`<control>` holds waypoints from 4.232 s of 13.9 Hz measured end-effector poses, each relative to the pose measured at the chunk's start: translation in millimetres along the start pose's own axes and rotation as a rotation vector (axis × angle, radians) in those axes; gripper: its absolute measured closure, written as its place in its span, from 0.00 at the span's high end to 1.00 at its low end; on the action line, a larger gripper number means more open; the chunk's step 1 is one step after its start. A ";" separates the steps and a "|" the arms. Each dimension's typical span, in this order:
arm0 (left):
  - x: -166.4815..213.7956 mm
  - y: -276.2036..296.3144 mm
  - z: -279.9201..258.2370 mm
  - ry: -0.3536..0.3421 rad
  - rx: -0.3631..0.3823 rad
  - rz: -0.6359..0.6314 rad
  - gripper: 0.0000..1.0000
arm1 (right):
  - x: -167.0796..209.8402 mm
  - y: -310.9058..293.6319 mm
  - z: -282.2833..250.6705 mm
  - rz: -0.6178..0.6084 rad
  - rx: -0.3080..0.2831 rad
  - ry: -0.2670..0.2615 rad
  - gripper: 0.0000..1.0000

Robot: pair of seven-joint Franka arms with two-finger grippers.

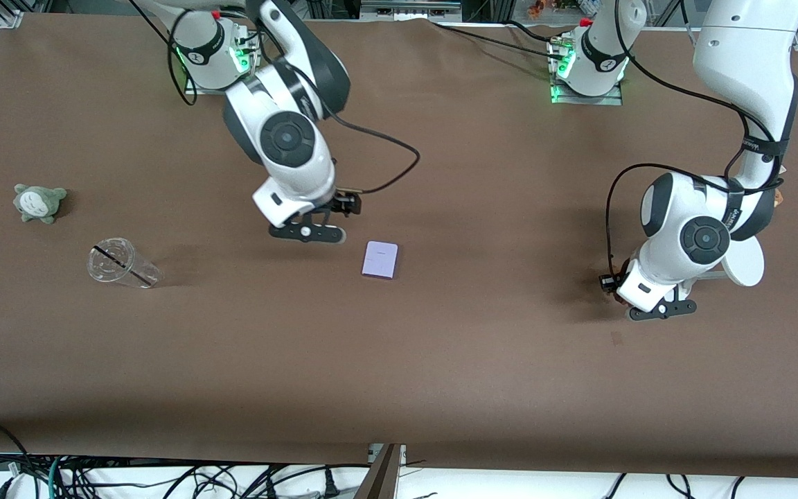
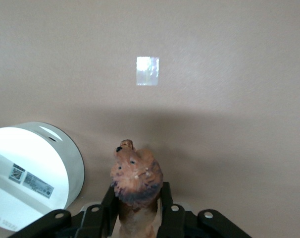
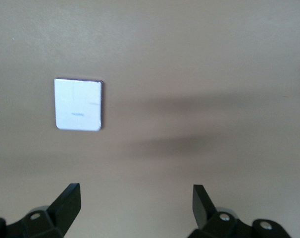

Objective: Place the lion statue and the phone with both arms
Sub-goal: 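Carry the lion toward the lamp while the right gripper reaches the phone, then lower the right gripper and grasp the silver phone, then set the lion beside the lamp base while the right gripper lifts the phone, then carry the phone with the right gripper toward the glass cup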

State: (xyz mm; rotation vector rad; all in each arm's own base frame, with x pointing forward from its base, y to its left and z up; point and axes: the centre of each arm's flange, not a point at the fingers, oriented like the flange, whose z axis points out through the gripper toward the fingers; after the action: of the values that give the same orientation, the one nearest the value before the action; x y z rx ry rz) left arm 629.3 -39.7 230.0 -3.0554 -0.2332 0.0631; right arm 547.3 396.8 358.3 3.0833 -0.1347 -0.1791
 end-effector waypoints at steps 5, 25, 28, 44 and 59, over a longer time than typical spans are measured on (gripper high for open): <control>-18.2 1.6 25.4 0.007 -0.011 0.019 0.37 | 13.6 -22.8 40.8 0.030 0.051 0.048 1.00; -14.0 32.1 -105.0 -0.059 0.020 0.026 1.00 | 28.1 -82.8 154.5 -0.004 0.117 0.100 1.00; -7.8 35.5 -184.0 -0.066 0.012 -0.001 1.00 | 29.6 -83.4 166.2 -0.004 0.120 0.106 1.00; -26.5 -113.2 -321.0 -0.056 -0.081 0.008 1.00 | 31.2 -83.3 174.3 -0.007 0.119 0.115 0.84; -24.1 -115.2 -315.3 -0.066 -0.080 0.012 1.00 | 48.4 -7.2 6.5 -0.056 0.005 0.075 0.84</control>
State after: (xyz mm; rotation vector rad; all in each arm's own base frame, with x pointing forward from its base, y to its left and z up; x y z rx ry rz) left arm 603.0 47.0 554.1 -3.1376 -0.2267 0.1590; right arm 595.1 399.3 346.0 3.0954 -0.0461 -0.0660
